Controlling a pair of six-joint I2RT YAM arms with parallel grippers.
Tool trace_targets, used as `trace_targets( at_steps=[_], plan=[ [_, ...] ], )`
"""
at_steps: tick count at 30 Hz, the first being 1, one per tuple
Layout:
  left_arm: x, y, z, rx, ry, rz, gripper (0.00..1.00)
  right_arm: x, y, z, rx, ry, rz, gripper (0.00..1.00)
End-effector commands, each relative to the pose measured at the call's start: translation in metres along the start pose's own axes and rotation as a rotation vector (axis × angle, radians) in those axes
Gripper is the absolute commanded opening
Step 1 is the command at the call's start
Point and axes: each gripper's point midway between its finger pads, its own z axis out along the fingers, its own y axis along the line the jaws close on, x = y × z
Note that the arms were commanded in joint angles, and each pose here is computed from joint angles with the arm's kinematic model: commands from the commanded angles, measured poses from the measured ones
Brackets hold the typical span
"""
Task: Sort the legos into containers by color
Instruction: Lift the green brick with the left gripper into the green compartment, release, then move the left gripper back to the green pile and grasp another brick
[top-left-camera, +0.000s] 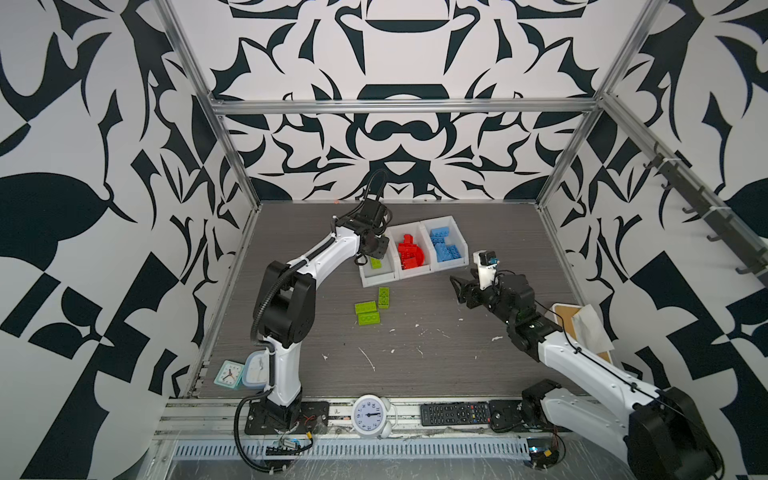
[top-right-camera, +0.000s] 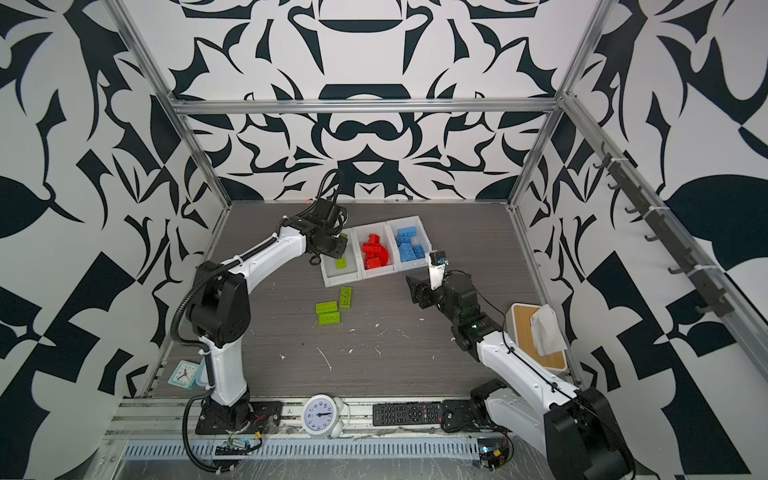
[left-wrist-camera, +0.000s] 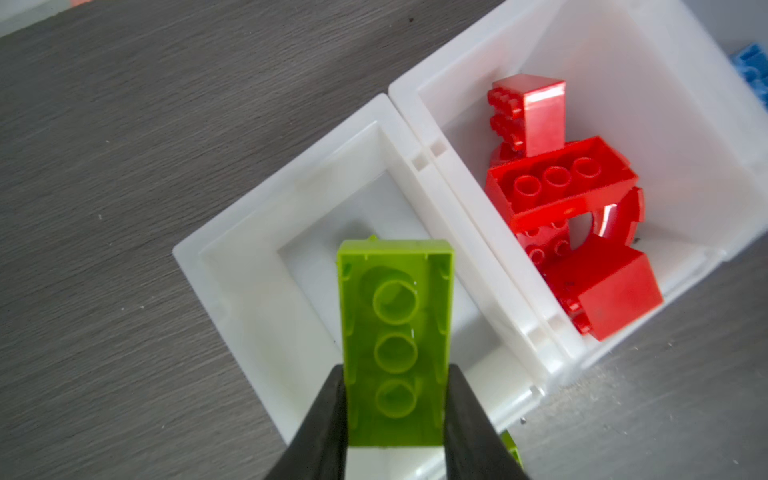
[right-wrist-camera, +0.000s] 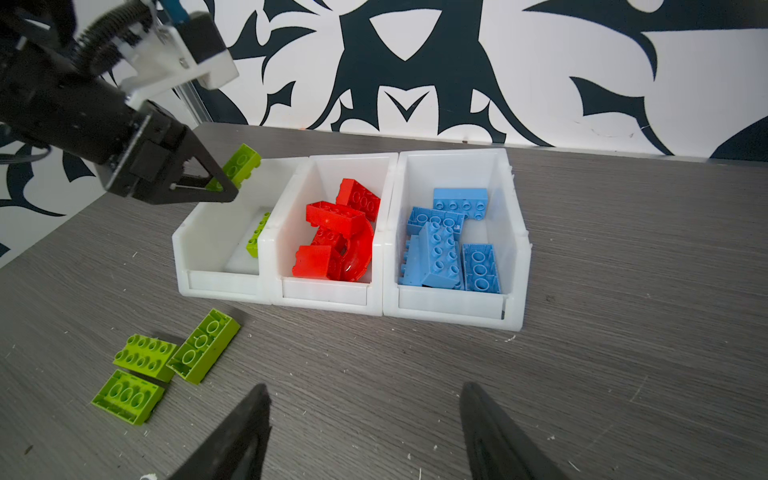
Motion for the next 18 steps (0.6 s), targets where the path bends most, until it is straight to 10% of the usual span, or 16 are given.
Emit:
trace_targets(
  at_steps=[1,12,18],
  plan=[
    [0.001,-0.003,0.009,0.02,0.032,0.015,0.23,-0.03,0.007,-0.005,-0.019,-0.079,-0.003,0.74],
    [-0.008,0.002,0.001,0.006,0.008,-0.009,0.64,-0.029,0.008,-0.004,-0.026,-0.072,-0.003,0.74],
    [-0.004,-0.009,-0.037,0.04,-0.033,-0.051,0.67,-0.03,0.008,-0.004,-0.03,-0.071,-0.002,0.74]
  ],
)
